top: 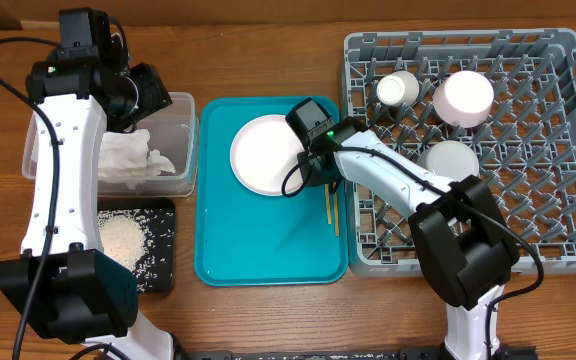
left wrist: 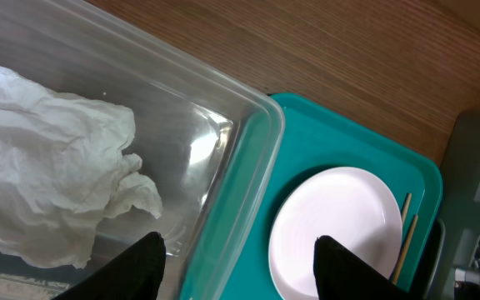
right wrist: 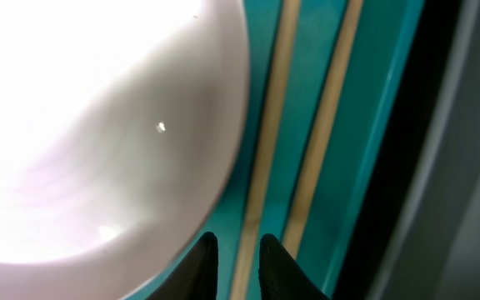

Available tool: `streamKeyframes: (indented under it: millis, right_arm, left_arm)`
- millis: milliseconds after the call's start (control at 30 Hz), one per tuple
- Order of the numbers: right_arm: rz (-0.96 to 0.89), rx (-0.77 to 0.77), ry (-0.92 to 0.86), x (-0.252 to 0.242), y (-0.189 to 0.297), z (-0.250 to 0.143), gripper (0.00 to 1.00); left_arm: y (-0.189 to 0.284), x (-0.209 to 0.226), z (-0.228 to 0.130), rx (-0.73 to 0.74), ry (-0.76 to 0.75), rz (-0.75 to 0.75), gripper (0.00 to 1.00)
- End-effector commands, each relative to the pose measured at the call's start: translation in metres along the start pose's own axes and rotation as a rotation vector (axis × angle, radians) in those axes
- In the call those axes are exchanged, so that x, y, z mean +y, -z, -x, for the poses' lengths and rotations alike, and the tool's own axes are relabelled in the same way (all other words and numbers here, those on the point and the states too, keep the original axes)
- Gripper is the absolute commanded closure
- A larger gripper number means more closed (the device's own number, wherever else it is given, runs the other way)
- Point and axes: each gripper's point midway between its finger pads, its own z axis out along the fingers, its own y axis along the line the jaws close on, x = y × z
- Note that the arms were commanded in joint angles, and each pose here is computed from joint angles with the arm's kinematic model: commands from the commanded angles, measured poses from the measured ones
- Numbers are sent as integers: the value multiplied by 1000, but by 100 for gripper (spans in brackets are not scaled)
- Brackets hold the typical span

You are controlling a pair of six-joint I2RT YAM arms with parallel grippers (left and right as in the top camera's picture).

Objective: Sort waste into correct bins and load items into the dishwasher

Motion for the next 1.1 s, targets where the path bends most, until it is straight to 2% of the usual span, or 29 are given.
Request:
streamKeyframes:
  millis: [0,267,467,633,767,967,1067]
  right_arm:
    - [63,82,-20,12,-20,-16,81]
    - [69,62,-44,14,-24,-11,79]
    - [15,13,-43,5,-26,-2,68]
    - [19,5,-39,7,-23,1,67]
    - [27,-14,-40,9,-2,15,67]
    - [37,-40,84,21,27,29,62]
    - [-35,-52,126,16,28,28,61]
  left_arm:
    - [-4,3,-2,7,-26,14,41]
    - [-4,3,-2,10,-26,15,41]
    - [-4,4,-3,13,-34,17,41]
    - [-4,4,-3,13,-36,19,41]
    - [-4,4,-3,12,-36,19,41]
    - [-4,4,-4,16,-35,20,41]
    - [-4,4,-4,16,-35,20,41]
